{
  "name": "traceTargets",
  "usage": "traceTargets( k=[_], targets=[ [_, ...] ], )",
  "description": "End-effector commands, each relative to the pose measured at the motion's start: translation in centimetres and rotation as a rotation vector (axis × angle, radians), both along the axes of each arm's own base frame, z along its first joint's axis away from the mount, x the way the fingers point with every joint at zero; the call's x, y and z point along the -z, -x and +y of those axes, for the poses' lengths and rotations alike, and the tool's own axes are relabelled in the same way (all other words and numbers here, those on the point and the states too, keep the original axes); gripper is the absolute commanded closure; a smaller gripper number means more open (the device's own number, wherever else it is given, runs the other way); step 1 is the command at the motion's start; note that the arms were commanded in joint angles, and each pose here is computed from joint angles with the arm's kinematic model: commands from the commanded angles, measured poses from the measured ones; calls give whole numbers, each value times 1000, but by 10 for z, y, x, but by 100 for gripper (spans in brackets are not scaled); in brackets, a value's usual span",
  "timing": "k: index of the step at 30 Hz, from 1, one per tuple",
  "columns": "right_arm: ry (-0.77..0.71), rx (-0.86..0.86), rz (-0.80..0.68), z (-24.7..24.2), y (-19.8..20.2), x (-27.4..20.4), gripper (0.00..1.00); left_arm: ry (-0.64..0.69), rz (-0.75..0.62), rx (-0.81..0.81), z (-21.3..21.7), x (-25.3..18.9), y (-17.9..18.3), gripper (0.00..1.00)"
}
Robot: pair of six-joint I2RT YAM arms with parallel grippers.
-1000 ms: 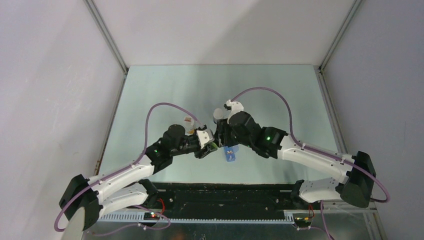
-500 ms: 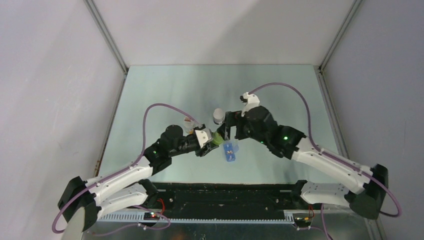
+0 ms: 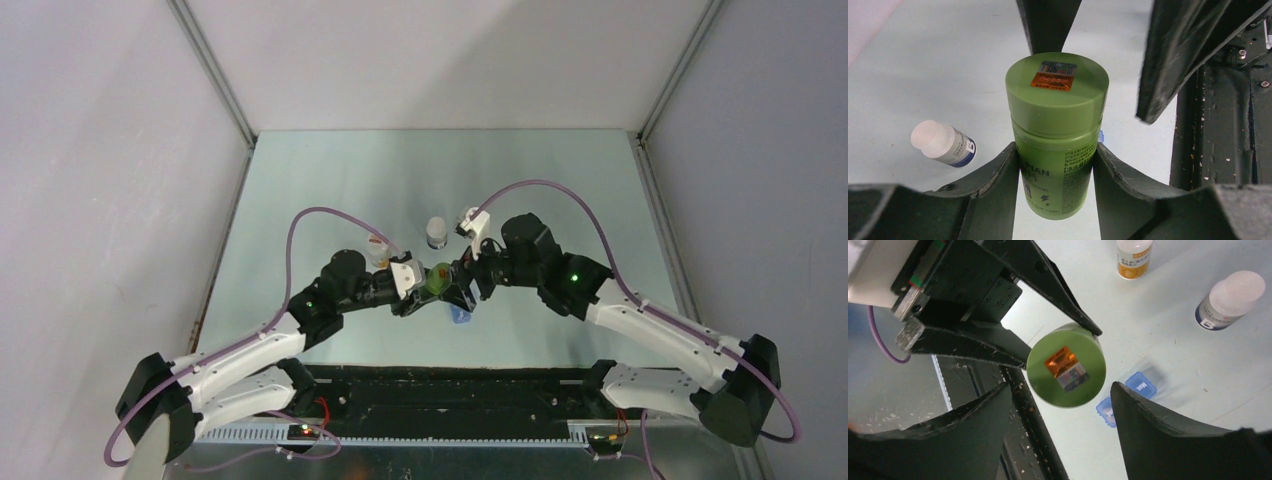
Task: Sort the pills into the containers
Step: Screw the lid of the pill bottle onto the pill bottle.
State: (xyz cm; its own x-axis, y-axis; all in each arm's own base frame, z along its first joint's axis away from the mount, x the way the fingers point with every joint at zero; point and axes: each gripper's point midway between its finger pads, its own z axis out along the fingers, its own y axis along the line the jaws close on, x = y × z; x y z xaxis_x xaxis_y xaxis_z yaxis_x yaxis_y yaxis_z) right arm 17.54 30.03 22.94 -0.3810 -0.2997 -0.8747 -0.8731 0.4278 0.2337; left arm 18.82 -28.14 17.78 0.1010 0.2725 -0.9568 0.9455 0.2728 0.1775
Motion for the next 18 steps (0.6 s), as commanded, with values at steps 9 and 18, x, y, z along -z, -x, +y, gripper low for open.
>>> traceTargets(
  k=[9, 18],
  targets=[
    [-159, 64, -100, 31, -30, -41, 66, 75, -66, 40, -7, -28, 3, 100],
    [-330, 759, 114, 12, -62, -44, 72, 72, -67, 0, -6, -25, -5, 100]
  ],
)
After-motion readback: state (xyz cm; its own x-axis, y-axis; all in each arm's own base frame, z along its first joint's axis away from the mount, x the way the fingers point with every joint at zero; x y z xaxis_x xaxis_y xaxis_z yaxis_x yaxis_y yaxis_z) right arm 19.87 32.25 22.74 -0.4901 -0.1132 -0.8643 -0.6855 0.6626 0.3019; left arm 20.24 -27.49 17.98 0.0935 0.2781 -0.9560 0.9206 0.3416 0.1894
